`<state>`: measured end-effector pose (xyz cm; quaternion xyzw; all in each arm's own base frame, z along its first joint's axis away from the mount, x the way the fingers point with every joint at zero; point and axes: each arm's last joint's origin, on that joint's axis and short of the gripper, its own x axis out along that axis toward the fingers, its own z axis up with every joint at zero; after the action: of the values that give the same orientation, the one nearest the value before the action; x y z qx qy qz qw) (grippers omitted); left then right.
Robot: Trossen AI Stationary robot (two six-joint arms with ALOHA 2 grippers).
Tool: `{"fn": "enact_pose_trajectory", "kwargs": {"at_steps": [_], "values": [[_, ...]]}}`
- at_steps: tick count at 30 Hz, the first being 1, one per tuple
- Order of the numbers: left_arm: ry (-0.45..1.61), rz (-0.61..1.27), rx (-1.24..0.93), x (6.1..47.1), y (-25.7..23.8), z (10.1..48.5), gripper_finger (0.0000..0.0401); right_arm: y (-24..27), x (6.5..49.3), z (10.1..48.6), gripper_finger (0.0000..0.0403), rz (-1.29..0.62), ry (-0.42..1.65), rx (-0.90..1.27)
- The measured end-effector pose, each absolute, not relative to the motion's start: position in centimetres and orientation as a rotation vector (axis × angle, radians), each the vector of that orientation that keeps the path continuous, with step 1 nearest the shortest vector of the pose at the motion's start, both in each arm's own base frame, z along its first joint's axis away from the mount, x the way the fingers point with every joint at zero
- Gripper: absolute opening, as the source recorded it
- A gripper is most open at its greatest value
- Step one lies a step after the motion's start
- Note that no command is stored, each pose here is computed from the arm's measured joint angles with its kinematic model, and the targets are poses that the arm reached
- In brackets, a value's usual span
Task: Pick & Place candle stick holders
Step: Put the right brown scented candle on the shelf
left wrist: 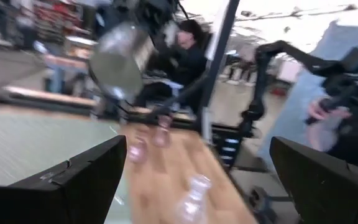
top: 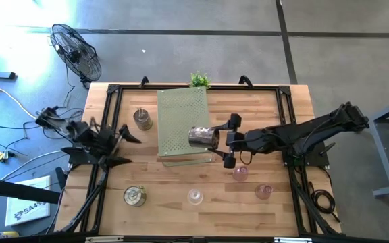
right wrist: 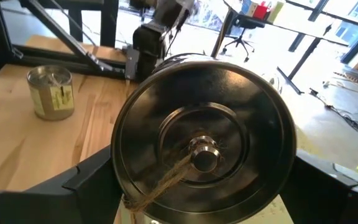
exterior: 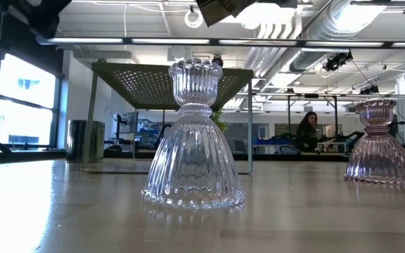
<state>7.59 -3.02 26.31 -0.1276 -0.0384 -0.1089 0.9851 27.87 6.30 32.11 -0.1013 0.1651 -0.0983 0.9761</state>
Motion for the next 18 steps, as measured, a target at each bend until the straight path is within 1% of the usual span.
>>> {"fn": "enact_pose_trajectory", "kwargs": {"at_steps": [4, 8, 13, 16, 18], "values": [[-0.026, -0.157, -0.146, 8.0, -3.1, 30.5, 0.0388, 6.5, 28.6, 31.2, 0.0341, -0.199, 0.358, -0.201], [0.1, -0.095, -0.011, 9.8, -3.8, 34.5, 0.0388, 6.7, 29.3, 30.9, 0.0341, -0.178, 0.339, -0.187], [0.284, 0.031, 0.167, 13.8, -5.5, 38.2, 0.0388, 7.0, 29.6, 31.0, 0.0341, -0.129, 0.304, -0.173], [0.353, 0.082, 0.219, 16.7, -6.8, 39.8, 0.0388, 7.0, 29.7, 31.0, 0.0341, -0.13, 0.304, -0.173], [0.39, 0.084, 0.242, 18.5, -7.7, 41.0, 0.0388, 7.0, 29.6, 31.0, 0.0341, -0.133, 0.304, -0.162]]}}
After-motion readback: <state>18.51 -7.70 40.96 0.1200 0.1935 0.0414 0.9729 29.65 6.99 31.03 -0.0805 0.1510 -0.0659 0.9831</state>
